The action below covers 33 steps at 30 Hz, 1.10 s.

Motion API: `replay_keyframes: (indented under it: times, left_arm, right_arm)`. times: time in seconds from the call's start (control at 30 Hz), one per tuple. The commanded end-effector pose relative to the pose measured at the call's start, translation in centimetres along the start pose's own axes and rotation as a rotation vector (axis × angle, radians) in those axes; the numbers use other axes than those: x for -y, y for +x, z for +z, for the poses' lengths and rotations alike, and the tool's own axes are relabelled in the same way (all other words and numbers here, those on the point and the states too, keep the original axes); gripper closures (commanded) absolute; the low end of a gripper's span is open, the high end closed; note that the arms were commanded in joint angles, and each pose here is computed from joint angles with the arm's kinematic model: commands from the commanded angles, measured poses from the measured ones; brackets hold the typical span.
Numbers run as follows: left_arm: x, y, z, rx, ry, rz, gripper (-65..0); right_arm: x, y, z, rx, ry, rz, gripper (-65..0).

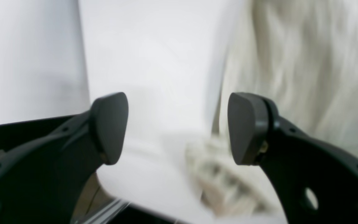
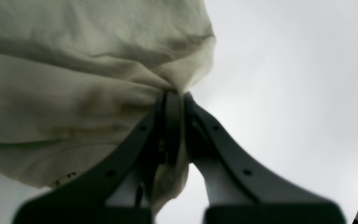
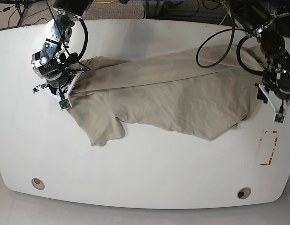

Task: Layout the t-shirt on the table in an organized manner, then fold the t-shirt properly
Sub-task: 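Release the left gripper and reposition it on the shirt hem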

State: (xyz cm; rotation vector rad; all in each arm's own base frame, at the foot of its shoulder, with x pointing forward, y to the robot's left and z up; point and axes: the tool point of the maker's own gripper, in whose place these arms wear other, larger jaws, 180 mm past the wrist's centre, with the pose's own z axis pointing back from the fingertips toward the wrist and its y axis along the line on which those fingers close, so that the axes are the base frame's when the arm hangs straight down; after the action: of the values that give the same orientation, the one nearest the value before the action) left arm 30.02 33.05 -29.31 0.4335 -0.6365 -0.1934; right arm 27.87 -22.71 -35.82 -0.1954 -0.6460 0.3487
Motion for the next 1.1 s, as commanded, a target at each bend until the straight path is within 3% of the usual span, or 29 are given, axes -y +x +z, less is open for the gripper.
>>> replay_keyframes:
  times: [0.0,0.43,0.8,1.07]
  left_arm:
    - [-0.2,2.1,-0.6,0.036,-0.014,0.014,-45.3]
    - [3.7,6.3,-7.6,0.063,-0.263,0.150,-45.3]
    - [8.5,7.4,-11.2,0.070,-0.448,0.229,-45.3]
    - [10.7,6.7,-12.2,0.052,-0.513,0.256,-45.0]
  right_arm:
    - [0.6,1.6,0.4,0.047,-0.024,-0.004,-0.2]
    - [0.7,2.1,0.3,0.058,-0.025,-0.007,-0.2]
    - [0.7,2.1,0.3,0.058,-0.025,-0.007,-0.2]
    - [0.7,2.1,0.3,0.058,-0.026,-0.008,-0.2]
